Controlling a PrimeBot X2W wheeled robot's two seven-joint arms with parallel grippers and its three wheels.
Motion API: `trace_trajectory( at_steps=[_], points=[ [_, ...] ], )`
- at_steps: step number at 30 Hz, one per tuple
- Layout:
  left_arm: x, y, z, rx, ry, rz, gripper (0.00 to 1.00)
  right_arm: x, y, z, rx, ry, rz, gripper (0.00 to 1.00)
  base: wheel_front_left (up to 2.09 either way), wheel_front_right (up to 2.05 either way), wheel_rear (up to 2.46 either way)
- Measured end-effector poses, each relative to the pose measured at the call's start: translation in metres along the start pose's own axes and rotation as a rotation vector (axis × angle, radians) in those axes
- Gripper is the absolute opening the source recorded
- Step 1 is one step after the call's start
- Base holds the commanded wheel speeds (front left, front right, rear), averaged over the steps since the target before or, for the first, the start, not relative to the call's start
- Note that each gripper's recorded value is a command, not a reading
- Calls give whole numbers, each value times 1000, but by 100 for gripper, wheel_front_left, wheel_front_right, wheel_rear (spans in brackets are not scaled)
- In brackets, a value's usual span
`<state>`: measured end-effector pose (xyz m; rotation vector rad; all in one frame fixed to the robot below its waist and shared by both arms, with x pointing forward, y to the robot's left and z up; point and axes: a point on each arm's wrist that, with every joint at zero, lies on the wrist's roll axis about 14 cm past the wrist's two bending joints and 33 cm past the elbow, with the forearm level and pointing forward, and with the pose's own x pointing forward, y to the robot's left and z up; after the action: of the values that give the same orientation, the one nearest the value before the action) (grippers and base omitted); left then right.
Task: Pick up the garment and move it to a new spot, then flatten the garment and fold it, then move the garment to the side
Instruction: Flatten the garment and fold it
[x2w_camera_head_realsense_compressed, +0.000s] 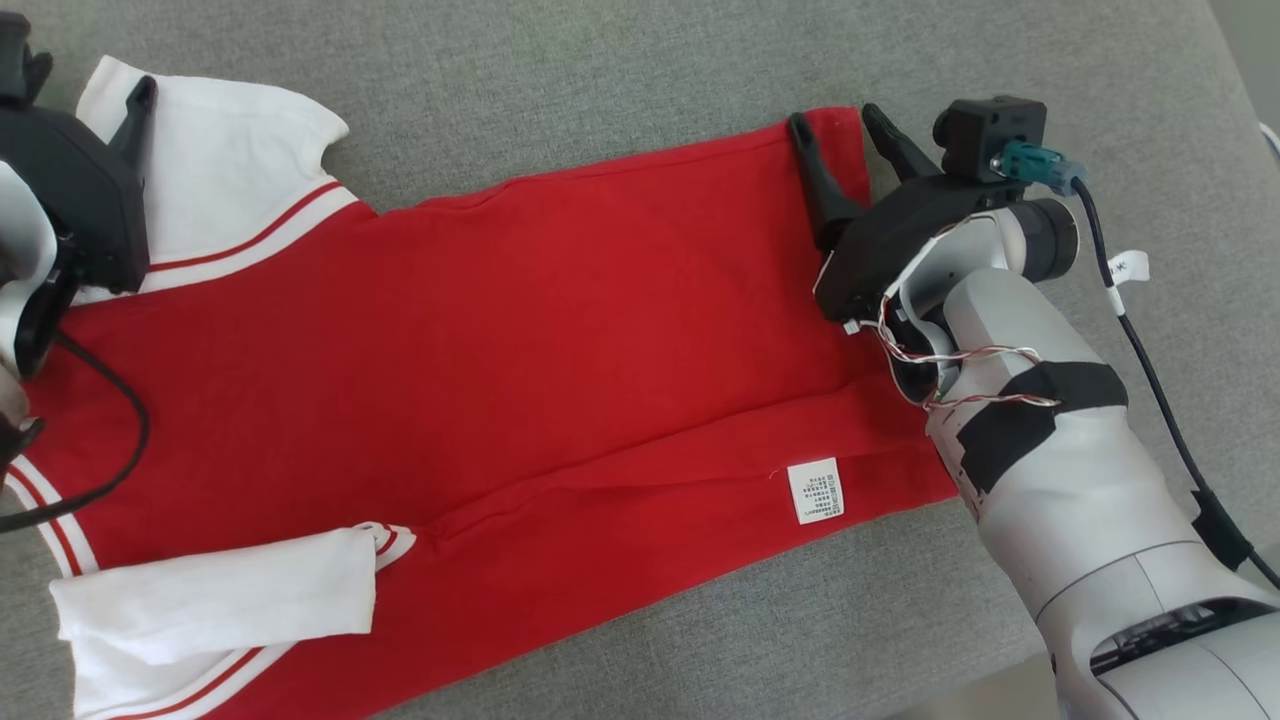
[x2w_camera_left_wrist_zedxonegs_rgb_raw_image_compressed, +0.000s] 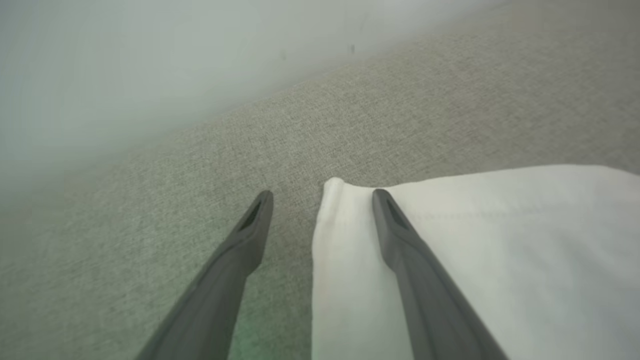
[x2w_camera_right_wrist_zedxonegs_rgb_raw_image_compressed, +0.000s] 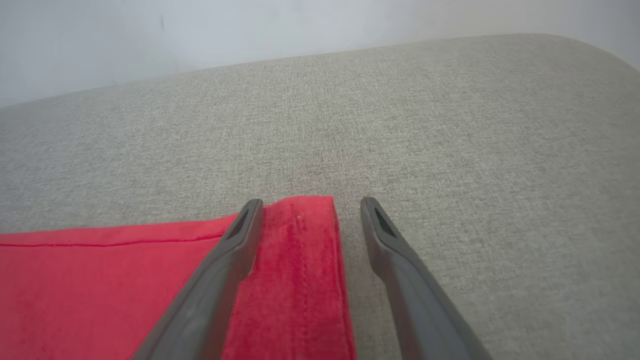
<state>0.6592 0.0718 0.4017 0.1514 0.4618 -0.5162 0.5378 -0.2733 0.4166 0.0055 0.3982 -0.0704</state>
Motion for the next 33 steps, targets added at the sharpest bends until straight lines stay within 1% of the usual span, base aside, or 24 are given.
trace_trajectory(
  at_steps=[3, 4, 5, 6, 7, 9, 12, 20, 21, 27, 33],
  points=[
    [4, -4, -5, -29, 14, -10, 100, 4, 4, -2, -4, 10, 10, 99, 0, 0, 0],
    [6, -5, -6, -40, 19, -15, 100, 5, 6, -4, -3, 16, 13, 46, 0, 0, 0],
    [7, -6, -7, -43, 22, -18, 100, 6, 7, -4, -1, 18, 15, 33, 0, 0, 0],
    [7, -7, -8, -42, 26, -22, 31, 7, 7, -4, 2, 13, 16, 0, 0, 0, 0],
    [8, -9, -8, -54, 25, -27, 0, 7, 7, -3, 4, 9, 17, 0, 0, 0, 0],
    [8, -14, -6, -70, 17, -41, 0, 8, 9, 0, 3, -5, 21, 0, 0, 0, 0],
    [2, -16, 4, -56, -34, -47, 0, 7, 4, 5, -2, -28, 16, 0, 0, 0, 0],
    [-26, -21, 47, -88, -226, -56, 0, -5, 5, 19, -9, -99, 30, 0, 0, 0, 0],
    [-26, -21, 47, -88, -226, -56, 0, -5, 5, 19, -9, -99, 30, 0, 0, 0, 0],
    [-60, -35, 61, -113, -346, -84, 0, -26, 5, 16, 12, -131, 44, 0, 0, 0, 0],
    [-99, -51, 61, -160, -433, -105, 0, -43, 9, 14, 19, -163, 72, 0, 0, 0, 0]
  ],
)
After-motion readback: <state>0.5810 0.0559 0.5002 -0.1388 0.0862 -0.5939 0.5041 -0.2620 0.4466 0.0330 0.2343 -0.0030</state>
